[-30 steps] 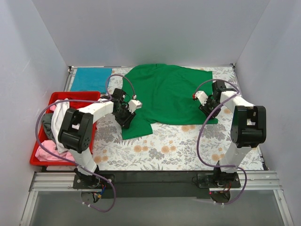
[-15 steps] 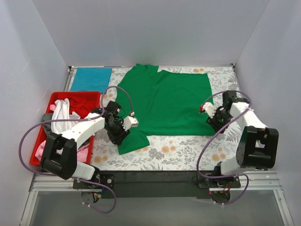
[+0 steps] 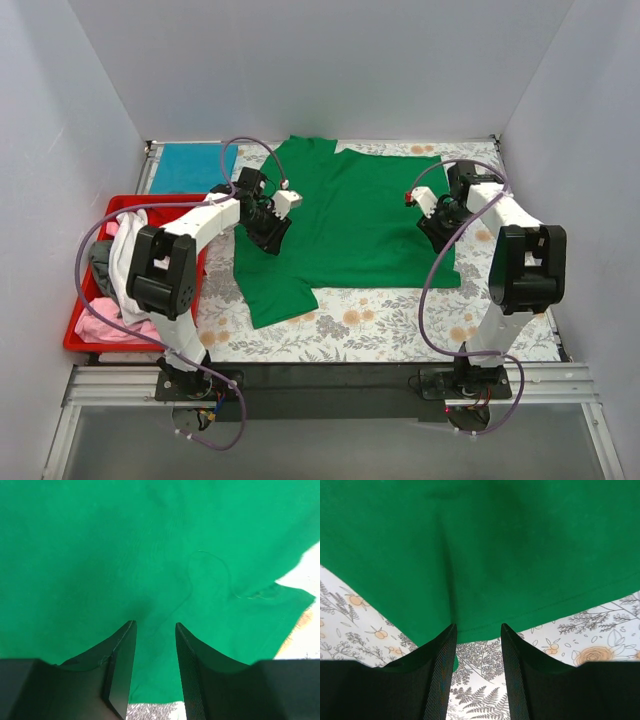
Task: Fold and stack the t-shirts
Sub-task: Flatten the tshirt out
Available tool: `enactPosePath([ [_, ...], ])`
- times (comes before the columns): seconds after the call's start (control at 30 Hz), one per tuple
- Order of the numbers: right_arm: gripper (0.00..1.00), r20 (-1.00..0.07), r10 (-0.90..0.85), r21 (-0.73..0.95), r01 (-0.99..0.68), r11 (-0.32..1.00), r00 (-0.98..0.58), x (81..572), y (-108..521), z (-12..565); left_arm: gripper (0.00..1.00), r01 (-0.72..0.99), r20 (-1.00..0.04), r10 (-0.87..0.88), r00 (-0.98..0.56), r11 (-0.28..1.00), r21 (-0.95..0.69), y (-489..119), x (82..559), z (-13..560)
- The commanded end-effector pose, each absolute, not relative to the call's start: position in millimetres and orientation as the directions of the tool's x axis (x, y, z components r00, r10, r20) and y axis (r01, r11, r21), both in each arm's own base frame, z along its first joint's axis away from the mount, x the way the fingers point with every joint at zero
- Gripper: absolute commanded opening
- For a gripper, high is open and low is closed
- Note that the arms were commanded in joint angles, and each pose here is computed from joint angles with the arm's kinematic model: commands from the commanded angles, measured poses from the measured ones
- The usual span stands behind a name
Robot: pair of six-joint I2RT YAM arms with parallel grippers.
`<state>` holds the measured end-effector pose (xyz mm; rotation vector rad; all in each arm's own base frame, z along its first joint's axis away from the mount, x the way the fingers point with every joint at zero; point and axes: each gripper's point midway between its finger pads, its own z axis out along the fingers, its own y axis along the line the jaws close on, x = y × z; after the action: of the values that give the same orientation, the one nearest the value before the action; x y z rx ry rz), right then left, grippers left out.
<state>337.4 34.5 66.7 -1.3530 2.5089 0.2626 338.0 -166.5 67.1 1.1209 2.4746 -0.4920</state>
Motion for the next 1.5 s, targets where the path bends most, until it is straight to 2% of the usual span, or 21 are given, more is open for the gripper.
enactPosePath([
  [0.0,0.47,-0.276,-0.775,0.016,-0.809,0.587,-0.568,333,23,53,0.36,0.731,-0.468,0.605,-0.644,0.666,-0.144,-163,346,63],
  [0.27,0.53,-0.237,-0.819,0.033,-0.847,0.53,-0.522,290,16,43,0.38,0.766,-0.403,0.66,-0.635,0.607,-0.212,-153,298,57],
  [0.4,0.53,-0.231,-0.802,0.026,-0.828,0.561,-0.551,293,9,43,0.4,0.812,-0.457,0.68,-0.573,0.547,-0.205,-153,277,80],
  [0.57,0.48,-0.336,-0.764,0.01,-0.813,0.582,-0.551,317,23,70,0.4,0.892,-0.522,0.729,-0.443,0.414,-0.18,-176,236,104],
  [0.7,0.45,-0.364,-0.738,0.014,-0.796,0.605,-0.568,333,28,79,0.38,0.895,-0.455,0.772,-0.444,0.403,-0.19,-178,216,74],
  [0.9,0.45,-0.277,-0.768,0.036,-0.805,0.593,-0.578,324,22,55,0.37,0.894,-0.363,0.818,-0.446,0.423,-0.147,-164,215,46],
  [1.03,0.45,-0.201,-0.786,0.057,-0.808,0.586,-0.584,309,13,33,0.37,0.901,-0.224,0.874,-0.432,0.405,-0.156,-140,188,16],
  [1.17,0.44,-0.123,-0.818,0.038,-0.826,0.563,-0.563,291,-1,15,0.35,0.919,-0.158,0.914,-0.372,0.34,-0.201,-133,153,7],
  [1.3,0.43,-0.077,-0.837,0.027,-0.841,0.541,-0.541,262,-15,16,0.35,0.945,-0.157,0.949,-0.273,0.234,-0.228,-139,120,17],
  [1.47,0.42,-0.064,-0.849,0.003,-0.851,0.525,-0.524,241,-33,33,0.34,0.903,-0.231,0.946,-0.227,0.115,-0.413,-164,71,53],
])
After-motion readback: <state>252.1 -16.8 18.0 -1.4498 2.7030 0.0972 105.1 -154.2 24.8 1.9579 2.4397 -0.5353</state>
